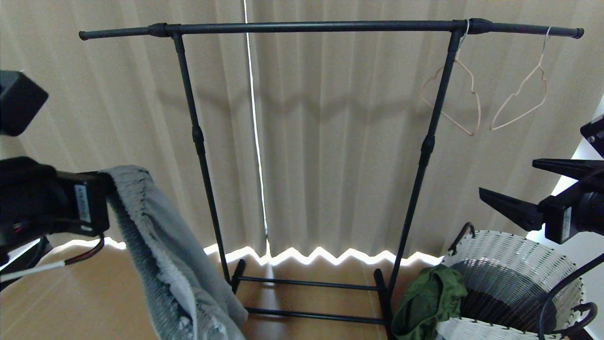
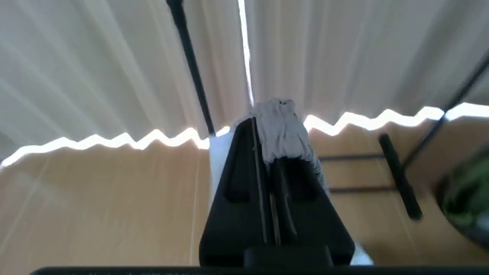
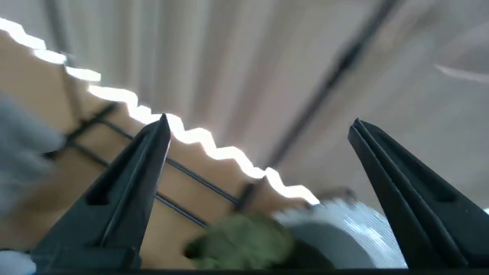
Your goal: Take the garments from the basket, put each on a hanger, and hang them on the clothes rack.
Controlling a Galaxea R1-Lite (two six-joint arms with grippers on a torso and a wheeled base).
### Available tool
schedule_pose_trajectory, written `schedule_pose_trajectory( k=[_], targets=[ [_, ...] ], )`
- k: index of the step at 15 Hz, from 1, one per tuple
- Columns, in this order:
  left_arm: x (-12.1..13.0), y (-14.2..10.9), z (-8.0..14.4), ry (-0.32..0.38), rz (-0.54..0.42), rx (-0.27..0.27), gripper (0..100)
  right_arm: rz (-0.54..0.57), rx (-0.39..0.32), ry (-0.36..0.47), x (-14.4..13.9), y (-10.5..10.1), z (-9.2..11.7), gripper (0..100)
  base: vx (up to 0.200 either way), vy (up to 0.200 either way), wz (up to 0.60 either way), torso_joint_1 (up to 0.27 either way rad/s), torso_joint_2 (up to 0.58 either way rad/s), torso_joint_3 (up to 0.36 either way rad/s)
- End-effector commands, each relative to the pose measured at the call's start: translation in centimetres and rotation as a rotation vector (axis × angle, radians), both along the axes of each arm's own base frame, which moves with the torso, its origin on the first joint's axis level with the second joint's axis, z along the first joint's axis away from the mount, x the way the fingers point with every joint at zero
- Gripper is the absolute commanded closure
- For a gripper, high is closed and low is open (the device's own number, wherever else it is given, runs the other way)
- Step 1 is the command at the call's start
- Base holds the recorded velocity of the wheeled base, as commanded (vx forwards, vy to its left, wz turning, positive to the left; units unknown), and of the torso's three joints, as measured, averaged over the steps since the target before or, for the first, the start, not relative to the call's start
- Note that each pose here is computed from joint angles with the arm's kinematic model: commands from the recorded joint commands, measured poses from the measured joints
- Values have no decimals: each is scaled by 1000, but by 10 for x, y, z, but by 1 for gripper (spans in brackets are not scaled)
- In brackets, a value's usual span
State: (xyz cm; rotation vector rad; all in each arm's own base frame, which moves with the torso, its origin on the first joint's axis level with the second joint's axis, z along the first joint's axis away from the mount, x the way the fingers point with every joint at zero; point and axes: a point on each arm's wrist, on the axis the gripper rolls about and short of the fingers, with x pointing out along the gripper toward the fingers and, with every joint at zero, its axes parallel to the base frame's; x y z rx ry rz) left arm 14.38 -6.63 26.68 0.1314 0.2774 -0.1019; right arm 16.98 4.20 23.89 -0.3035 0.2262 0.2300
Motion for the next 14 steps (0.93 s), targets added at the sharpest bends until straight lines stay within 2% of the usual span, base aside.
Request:
schedule_pose_trajectory(
  k=[1,4,10,14],
  targets=[
    [-23,21,-3,-37,46,-18,100,-80,-23,-10,-5,-16,-2,0,0,0,0,0,0,0],
    [-23,27,-4,-37,83,-16,100,-110,-28,-4,-6,-20,-5,0,0,0,0,0,0,0],
    [-23,26,-9,-26,79,-9,100,-142,-38,4,-13,-22,-10,0,0,0,0,0,0,0],
    [-34,31,-14,-37,74,16,100,-142,-37,-7,-18,-23,-10,0,0,0,0,112,-278,-156]
  ],
)
